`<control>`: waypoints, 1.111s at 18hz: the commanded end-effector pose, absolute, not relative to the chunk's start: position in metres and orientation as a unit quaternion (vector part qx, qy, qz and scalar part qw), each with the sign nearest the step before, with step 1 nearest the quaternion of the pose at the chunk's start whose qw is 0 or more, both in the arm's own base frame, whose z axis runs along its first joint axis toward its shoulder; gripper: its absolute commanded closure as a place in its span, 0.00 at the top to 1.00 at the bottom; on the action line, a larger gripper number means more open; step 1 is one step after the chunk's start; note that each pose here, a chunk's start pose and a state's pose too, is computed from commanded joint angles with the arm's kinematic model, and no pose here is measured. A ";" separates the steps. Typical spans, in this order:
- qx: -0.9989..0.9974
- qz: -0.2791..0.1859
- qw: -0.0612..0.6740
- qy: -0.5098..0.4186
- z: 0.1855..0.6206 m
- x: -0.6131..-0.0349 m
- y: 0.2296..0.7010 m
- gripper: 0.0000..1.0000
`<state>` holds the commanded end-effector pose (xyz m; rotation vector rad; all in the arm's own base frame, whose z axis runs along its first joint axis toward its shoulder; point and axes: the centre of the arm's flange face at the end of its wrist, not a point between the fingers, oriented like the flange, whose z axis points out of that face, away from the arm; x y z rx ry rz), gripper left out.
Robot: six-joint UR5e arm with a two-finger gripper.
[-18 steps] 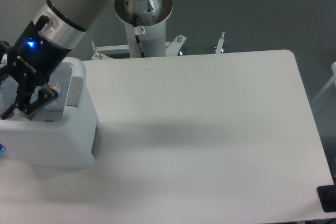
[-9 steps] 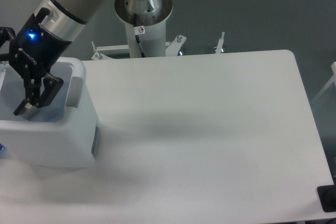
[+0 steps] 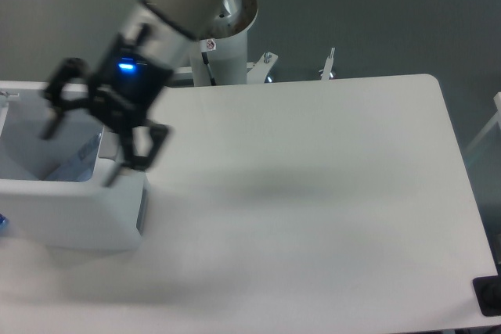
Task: Place the trash in the trash can
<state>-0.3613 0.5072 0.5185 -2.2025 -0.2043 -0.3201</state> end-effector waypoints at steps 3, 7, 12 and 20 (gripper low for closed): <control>-0.886 -0.116 0.432 -0.122 0.489 -0.424 0.474 1.00; -0.889 -0.105 0.427 -0.126 0.462 -0.461 0.453 1.00; -0.926 -0.026 0.354 -0.131 0.440 -0.485 0.434 1.00; -0.985 0.107 0.132 -0.039 0.378 -0.504 0.394 1.00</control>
